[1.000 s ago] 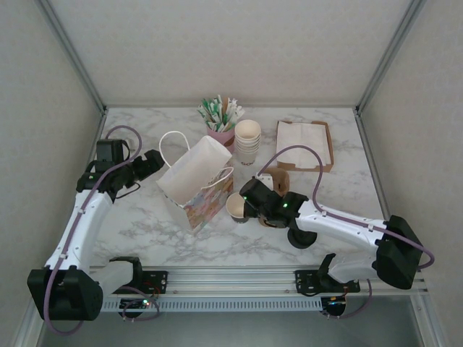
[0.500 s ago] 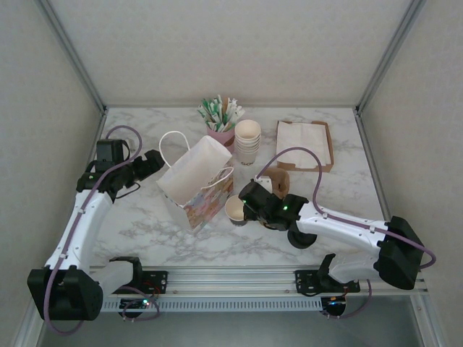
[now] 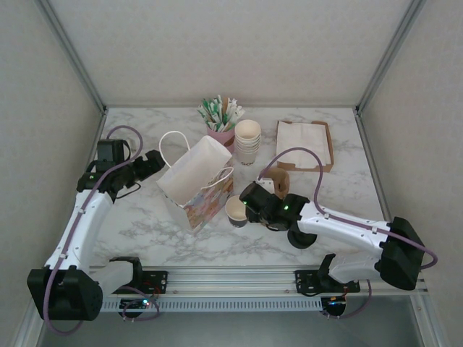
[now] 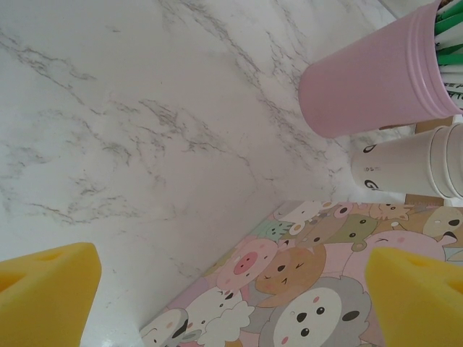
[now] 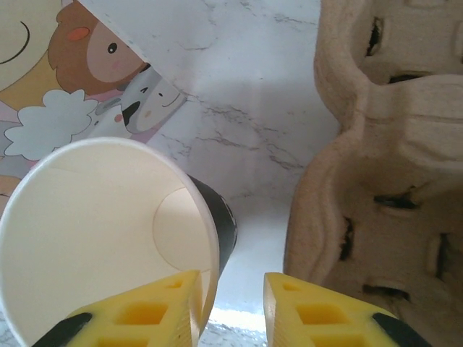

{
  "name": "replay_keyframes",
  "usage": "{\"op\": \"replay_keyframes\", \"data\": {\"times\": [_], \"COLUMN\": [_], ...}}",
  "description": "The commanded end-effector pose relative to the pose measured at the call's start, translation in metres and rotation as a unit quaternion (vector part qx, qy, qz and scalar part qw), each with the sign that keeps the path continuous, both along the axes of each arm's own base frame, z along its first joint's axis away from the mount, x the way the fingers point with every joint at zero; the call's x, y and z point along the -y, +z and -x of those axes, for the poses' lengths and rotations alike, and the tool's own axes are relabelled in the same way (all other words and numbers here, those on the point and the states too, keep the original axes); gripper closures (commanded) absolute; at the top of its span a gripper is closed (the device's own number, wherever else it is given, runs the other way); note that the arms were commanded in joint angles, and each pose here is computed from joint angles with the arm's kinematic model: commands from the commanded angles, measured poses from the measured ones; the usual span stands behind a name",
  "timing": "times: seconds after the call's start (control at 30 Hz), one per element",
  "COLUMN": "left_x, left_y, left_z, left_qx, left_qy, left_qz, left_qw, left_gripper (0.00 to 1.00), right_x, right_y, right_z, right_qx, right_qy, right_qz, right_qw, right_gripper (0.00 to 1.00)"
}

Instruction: Pack the takeout coffee

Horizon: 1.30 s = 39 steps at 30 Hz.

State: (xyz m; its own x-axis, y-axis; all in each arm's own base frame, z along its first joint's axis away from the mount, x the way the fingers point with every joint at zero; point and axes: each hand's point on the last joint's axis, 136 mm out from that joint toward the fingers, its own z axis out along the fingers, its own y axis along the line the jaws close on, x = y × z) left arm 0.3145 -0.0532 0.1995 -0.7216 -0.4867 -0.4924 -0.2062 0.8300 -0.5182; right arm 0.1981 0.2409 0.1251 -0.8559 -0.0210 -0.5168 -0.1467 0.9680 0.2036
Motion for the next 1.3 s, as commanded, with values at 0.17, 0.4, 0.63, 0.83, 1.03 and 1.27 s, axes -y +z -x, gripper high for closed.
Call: {"op": "replay_keyframes", "data": {"times": [0.17,0.4,0.63,0.83,1.03,1.27], "left_x": [0.0,-0.001,-0.003,-0.003,-0.002,-0.003], "left_y": [0.002,0.004,0.005,0.002,0.002,0.001], "left_z": [0.004,0.005,0.005,0.006,0.006,0.006], "left_qx": [0.003,0.004,0.007,0.002,0.001,0.0], "left_qy": [-0.006,-0.007,-0.004,-0.004,-0.004,-0.003], "left_qz": [-0.014,-0.02,-0.025,-0.027,-0.027,-0.033], "left_qw": [1.0,1.0,1.0,1.0,1.0,0.999], "left_gripper": [0.05,0.05,0.05,0.06,0.05,0.05], "right_x": [0.061,0.128,0.176,0.173,0.176,0.169], "right_y": [0.067,0.077,0.048,0.019,-0.002,-0.03], "right_z": [0.011,0.034,0.059,0.073,0.081,0.072], "right_qx": [0.041,0.03,-0.042,-0.132,-0.181,-0.226], "right_qy": [-0.024,-0.094,-0.223,-0.319,-0.393,-0.442], "right_qz": [0.056,0.065,0.054,0.006,0.0,-0.056], "right_qw": [0.997,0.993,0.972,0.938,0.902,0.866], "right_gripper": [0.45,0.14,0.05,0.04,0.01,0.01]}}
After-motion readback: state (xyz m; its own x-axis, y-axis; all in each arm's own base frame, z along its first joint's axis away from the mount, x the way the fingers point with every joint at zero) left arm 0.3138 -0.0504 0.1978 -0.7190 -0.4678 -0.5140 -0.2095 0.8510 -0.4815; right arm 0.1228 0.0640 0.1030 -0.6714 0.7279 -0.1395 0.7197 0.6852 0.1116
